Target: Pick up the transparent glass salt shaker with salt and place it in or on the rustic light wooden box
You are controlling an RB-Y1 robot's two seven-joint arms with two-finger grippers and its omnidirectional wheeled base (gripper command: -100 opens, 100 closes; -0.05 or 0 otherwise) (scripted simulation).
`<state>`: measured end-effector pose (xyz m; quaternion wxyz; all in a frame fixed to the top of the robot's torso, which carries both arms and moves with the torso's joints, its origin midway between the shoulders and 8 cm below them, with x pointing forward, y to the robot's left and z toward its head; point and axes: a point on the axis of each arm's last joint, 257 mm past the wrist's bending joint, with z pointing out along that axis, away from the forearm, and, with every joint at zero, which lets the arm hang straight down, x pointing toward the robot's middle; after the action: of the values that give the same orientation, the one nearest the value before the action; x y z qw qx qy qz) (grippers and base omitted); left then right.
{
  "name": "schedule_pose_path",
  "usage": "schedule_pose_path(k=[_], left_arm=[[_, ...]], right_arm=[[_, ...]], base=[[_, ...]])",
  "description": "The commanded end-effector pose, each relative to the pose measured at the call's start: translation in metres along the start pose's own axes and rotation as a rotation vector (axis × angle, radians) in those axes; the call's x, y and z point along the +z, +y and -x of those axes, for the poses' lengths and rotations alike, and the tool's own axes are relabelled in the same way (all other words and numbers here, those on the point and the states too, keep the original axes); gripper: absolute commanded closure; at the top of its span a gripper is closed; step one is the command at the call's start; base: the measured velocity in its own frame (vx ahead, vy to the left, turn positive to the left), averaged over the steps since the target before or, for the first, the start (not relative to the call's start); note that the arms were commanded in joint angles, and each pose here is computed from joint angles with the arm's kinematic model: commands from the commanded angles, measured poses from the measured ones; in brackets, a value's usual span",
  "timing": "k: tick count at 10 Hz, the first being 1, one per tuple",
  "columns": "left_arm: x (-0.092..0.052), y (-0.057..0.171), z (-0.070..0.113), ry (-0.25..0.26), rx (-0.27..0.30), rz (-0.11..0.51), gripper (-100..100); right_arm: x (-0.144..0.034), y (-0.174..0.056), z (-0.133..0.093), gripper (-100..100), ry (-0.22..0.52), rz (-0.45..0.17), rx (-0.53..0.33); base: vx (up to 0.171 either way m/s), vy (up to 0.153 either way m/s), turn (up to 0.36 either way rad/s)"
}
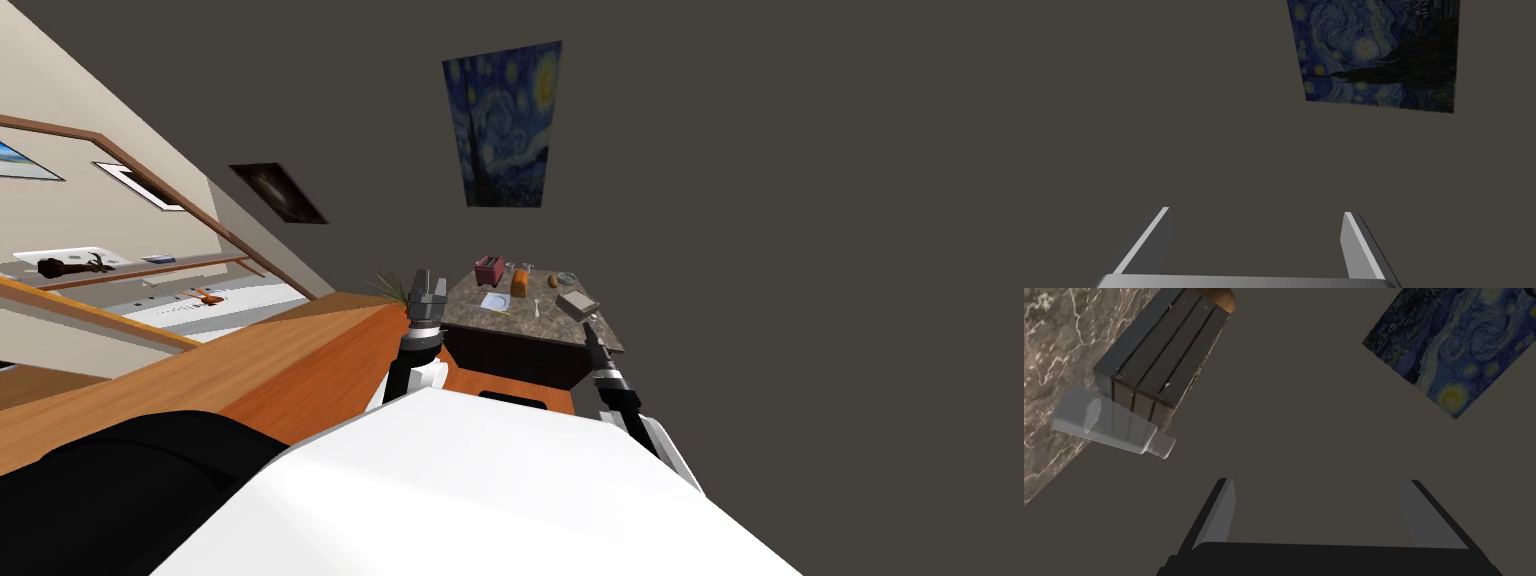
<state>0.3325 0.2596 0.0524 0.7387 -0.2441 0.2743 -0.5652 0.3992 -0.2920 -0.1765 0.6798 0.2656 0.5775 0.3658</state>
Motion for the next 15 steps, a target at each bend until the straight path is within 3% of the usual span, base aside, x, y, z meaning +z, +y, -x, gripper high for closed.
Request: schedule_pose_path(k=[1, 3, 8, 12, 15], left_arm=[[0.000, 0.000, 0.000, 0.000, 0.000, 0.000, 0], [0.000, 0.000, 0.000, 0.000, 0.000, 0.000, 0], [0.000, 0.000, 0.000, 0.000, 0.000, 0.000, 0], [0.000, 0.000, 0.000, 0.000, 0.000, 0.000, 0], [0.000, 0.000, 0.000, 0.000, 0.000, 0.000, 0]], right_arm=[[-0.006, -0.019, -0.012, -100, 0.046, -0.037, -0.106], [-0.010, -0.031, -0.019, -100, 0.074, -0.058, -0.172], [-0.023, -0.091, -0.034, -100, 0.178, -0.146, -0.458], [-0.026, -0.132, -0.019, -100, 0.210, -0.210, -0.647], [-0.024, -0.150, -0.005, -100, 0.207, -0.244, -0.723]], base=[[-0.093, 0.123, 0.050], [-0.075, 0.090, 0.034], [-0.034, 0.089, 0.032], [0.021, 0.032, 0.004], [0.040, -0.009, -0.007]])
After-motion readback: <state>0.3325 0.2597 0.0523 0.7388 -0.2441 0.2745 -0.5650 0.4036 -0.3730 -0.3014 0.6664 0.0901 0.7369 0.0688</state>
